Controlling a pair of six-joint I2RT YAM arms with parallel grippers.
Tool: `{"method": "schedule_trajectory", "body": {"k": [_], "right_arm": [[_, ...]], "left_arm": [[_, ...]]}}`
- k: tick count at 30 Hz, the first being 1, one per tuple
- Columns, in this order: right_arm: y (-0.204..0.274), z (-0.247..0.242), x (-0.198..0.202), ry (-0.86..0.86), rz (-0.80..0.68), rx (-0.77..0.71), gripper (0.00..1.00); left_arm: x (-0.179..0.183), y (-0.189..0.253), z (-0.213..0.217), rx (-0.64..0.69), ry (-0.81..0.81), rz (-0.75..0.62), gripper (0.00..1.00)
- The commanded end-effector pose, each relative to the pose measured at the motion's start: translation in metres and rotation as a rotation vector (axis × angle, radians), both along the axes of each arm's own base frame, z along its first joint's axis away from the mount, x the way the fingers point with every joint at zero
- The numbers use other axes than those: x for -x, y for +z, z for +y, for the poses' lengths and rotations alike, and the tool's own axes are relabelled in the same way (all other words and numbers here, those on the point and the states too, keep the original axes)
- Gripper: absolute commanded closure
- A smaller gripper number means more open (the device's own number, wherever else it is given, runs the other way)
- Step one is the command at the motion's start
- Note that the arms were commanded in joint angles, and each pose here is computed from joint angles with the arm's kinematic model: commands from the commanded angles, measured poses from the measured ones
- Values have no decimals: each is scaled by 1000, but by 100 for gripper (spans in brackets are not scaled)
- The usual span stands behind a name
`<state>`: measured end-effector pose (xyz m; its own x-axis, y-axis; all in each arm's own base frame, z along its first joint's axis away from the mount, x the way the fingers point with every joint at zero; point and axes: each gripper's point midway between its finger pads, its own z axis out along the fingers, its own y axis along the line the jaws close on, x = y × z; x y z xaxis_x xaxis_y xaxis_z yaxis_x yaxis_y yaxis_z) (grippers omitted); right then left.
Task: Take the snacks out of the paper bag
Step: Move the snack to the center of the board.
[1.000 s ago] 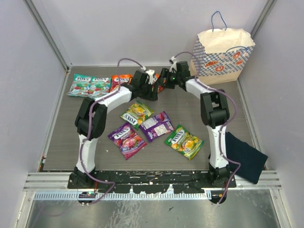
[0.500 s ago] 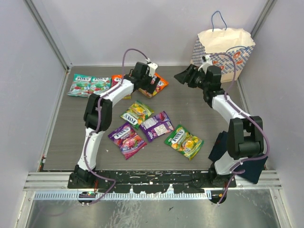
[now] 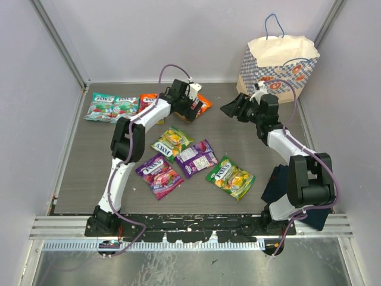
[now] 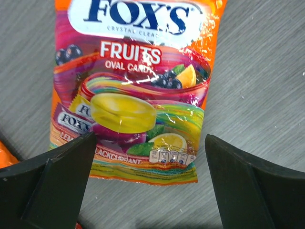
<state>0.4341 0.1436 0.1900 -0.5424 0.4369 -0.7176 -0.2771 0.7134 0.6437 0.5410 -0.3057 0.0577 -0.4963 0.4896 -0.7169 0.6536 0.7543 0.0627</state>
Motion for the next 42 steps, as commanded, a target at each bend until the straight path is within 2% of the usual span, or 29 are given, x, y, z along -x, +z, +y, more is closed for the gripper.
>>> {"method": "schedule_trajectory", "body": {"k": [1, 11, 17, 23, 27, 30, 36, 42], "right_arm": [[40, -3, 2, 7, -131, -20, 27], [69, -14, 19, -15, -186, -34, 27], [83, -18, 29, -18, -208, -40, 27], [94, -22, 37, -24, -227, -39, 27], [101, -23, 41, -23, -244, -38, 27], [104, -23, 43, -19, -249, -35, 27], [113, -30, 50, -37, -273, -22, 25], [120, -36, 54, -59, -299, -16, 24]], "left_arm": [[10, 5, -5, 47, 41, 81, 2], [29, -11, 6, 96, 294, 256, 1], [51, -24, -1, 196, 448, 374, 3], [68, -33, -6, 252, 574, 388, 2], [76, -26, -19, 324, 652, 328, 2], [78, -6, -37, 348, 673, 230, 2], [60, 45, -46, 299, 552, 48, 2], [48, 71, -26, 194, 533, -24, 2]]}}
